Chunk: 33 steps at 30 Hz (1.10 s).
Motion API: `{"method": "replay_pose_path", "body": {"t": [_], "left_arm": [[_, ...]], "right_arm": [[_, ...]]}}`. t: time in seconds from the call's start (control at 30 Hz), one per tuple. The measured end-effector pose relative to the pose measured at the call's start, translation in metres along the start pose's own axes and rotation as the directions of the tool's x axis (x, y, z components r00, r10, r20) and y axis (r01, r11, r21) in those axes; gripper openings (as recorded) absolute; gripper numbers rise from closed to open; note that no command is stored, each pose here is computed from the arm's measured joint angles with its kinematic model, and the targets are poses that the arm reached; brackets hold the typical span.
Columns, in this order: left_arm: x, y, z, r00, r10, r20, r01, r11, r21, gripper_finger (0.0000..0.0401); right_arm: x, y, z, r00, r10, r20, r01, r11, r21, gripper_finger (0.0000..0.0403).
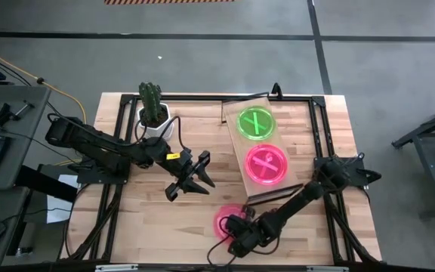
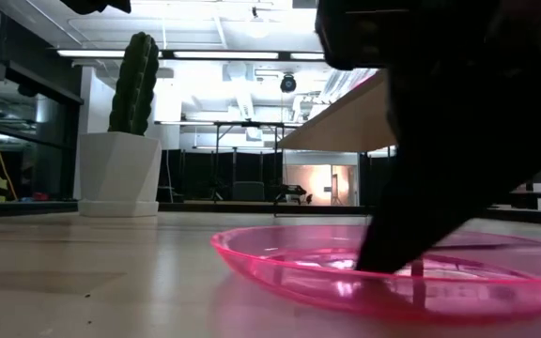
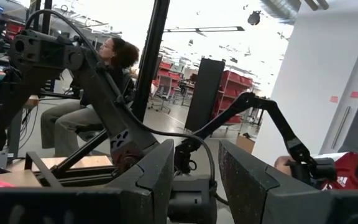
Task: Place and stack plates onto a shelf
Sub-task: Stack the pink plate on top of the other pink plate on the shelf
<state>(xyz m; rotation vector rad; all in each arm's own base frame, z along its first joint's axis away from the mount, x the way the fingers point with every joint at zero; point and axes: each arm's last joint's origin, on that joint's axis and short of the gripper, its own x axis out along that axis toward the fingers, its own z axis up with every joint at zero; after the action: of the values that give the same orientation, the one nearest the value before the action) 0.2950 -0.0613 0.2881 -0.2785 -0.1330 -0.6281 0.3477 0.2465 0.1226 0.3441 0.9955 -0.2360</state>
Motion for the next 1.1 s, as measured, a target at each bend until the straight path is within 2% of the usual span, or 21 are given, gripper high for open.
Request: {"method": "replay_pose_path", "body": {"t": [0.17, 0.33, 0.47, 0.57, 0.63, 0.77, 0.83, 0.9, 0.97, 1.1], "left_arm": [[0.0, 0.0, 0.0, 1.0, 0.0, 0.0, 0.0, 1.0, 0.0, 0.0115], [0.0, 0.0, 0.0, 1.0, 0.001, -0.003, -0.001, 1.0, -0.001, 0.0115], [0.0, 0.0, -0.001, 1.0, 0.003, -0.01, -0.003, 1.0, -0.003, 0.0115], [0.0, 0.002, -0.008, 0.997, 0.023, -0.077, -0.023, 1.0, 0.013, 0.0115], [-0.001, 0.006, -0.018, 0.986, 0.048, -0.161, -0.045, 0.999, 0.02, 0.0115], [0.001, 0.012, -0.05, 0.936, 0.073, -0.345, -0.112, 0.989, -0.095, 0.0115], [0.008, 0.011, -0.066, 0.925, 0.068, -0.375, -0.121, 0.985, -0.12, 0.0115], [0.016, 0.009, -0.085, 0.916, 0.114, -0.385, -0.165, 0.981, -0.101, 0.0115], [0.023, 0.008, -0.105, 0.901, 0.177, -0.396, -0.227, 0.97, -0.083, 0.0115], [0.032, 0.005, -0.133, 0.893, 0.233, -0.386, -0.271, 0.961, -0.048, 0.0115]], "right_arm": [[-0.005, 0.005, 0.005, 0.997, 0.044, 0.059, -0.04, 0.996, -0.081, 0.0], [-0.042, 0.026, 0.009, 0.989, 0.114, 0.089, -0.096, 0.979, -0.18, 0.0], [-0.079, 0.037, -0.002, 0.998, 0.068, 0.011, -0.063, 0.964, -0.257, 0.0], [-0.119, 0.042, -0.011, 1.0, -0.024, 0.005, 0.025, 0.966, -0.257, 0.0], [-0.145, 0.042, -0.021, 0.994, -0.105, 0.039, 0.112, 0.963, -0.244, 0.0], [-0.193, 0.038, -0.041, 0.966, -0.204, 0.16, 0.23, 0.958, -0.168, 0.0], [-0.211, 0.033, -0.051, 0.942, -0.245, 0.23, 0.278, 0.953, -0.123, 0.0], [-0.222, 0.025, -0.063, 0.92, -0.289, 0.266, 0.318, 0.945, -0.071, 0.0], [-0.231, 0.021, -0.071, 0.911, -0.309, 0.272, 0.323, 0.947, -0.005, 0.0], [-0.236, 0.014, -0.079, 0.916, -0.275, 0.292, 0.281, 0.96, 0.024, 0.0]]}}
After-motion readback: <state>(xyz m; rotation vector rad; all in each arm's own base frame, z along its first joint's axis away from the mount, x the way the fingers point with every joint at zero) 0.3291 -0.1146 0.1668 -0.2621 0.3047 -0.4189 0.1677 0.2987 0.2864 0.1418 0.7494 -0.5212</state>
